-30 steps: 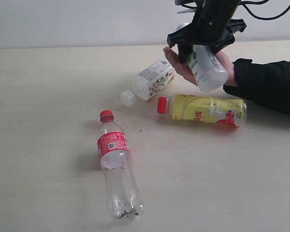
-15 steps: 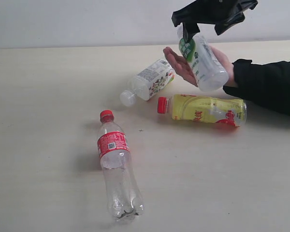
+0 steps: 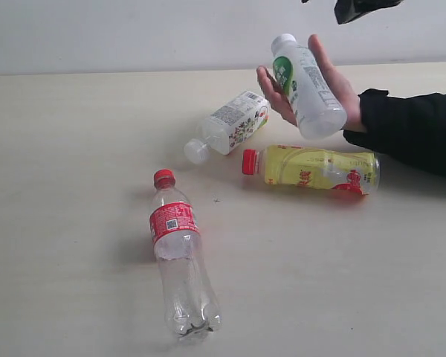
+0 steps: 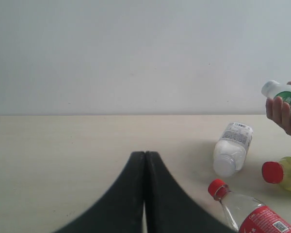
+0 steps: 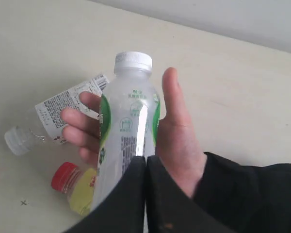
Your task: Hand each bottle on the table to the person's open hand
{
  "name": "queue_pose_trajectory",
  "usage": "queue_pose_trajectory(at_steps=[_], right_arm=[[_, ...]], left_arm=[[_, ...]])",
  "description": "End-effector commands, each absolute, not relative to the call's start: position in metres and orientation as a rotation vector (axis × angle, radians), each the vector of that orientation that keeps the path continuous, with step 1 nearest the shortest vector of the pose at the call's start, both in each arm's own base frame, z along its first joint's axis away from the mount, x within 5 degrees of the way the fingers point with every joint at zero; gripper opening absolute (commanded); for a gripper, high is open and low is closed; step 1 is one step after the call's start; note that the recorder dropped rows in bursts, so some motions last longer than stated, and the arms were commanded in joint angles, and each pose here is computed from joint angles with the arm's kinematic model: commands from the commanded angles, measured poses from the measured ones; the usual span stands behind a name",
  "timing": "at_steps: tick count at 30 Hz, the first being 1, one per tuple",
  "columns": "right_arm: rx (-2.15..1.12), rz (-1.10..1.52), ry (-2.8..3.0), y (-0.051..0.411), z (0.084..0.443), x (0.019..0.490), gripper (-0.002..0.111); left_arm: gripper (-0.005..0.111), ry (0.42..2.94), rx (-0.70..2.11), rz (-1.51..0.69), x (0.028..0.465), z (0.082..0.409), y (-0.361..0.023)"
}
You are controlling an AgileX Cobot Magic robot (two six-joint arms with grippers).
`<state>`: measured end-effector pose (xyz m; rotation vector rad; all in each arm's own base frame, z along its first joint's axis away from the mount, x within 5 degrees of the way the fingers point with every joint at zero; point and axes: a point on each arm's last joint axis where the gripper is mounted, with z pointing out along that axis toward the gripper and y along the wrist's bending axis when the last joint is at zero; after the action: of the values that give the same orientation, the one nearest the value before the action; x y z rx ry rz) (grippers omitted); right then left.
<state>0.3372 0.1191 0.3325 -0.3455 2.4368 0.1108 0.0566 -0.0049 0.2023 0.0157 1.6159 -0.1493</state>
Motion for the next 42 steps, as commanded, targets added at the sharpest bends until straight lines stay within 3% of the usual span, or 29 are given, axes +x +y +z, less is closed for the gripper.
queue_pose_trajectory(at_steps=[1, 8, 13, 23, 32, 42], right_arm=[[-0.330, 0.119, 2.364, 0.103, 0.347, 0.300, 0.000], [-0.348, 0.190, 2.281, 0.080, 0.350, 0.224, 0.000], [-0.301, 0.336, 2.110, 0.062, 0.327, 0.154, 0.000], [-0.393, 0.503, 1.880, 0.043, 0.304, 0.060, 0.000], [-0.402, 0.550, 1.735, 0.033, 0.294, 0.024, 0.000], [-0.410, 0.552, 1.746, 0.033, 0.293, 0.023, 0.000]], left_arm=[[0.000, 1.610, 0.017, -0.147, 0.056, 0.202, -0.005], [0.000, 1.610, 0.017, -0.147, 0.056, 0.202, -0.005], [0.000, 1.610, 0.017, -0.147, 0.056, 0.202, -0.005], [0.000, 1.610, 0.017, -0.147, 0.056, 0.202, -0.005], [0.000, 1.610, 0.017, -0.147, 0.056, 0.202, -0.005], [0.000, 1.610, 0.017, -0.147, 0.056, 0.202, -0.005]])
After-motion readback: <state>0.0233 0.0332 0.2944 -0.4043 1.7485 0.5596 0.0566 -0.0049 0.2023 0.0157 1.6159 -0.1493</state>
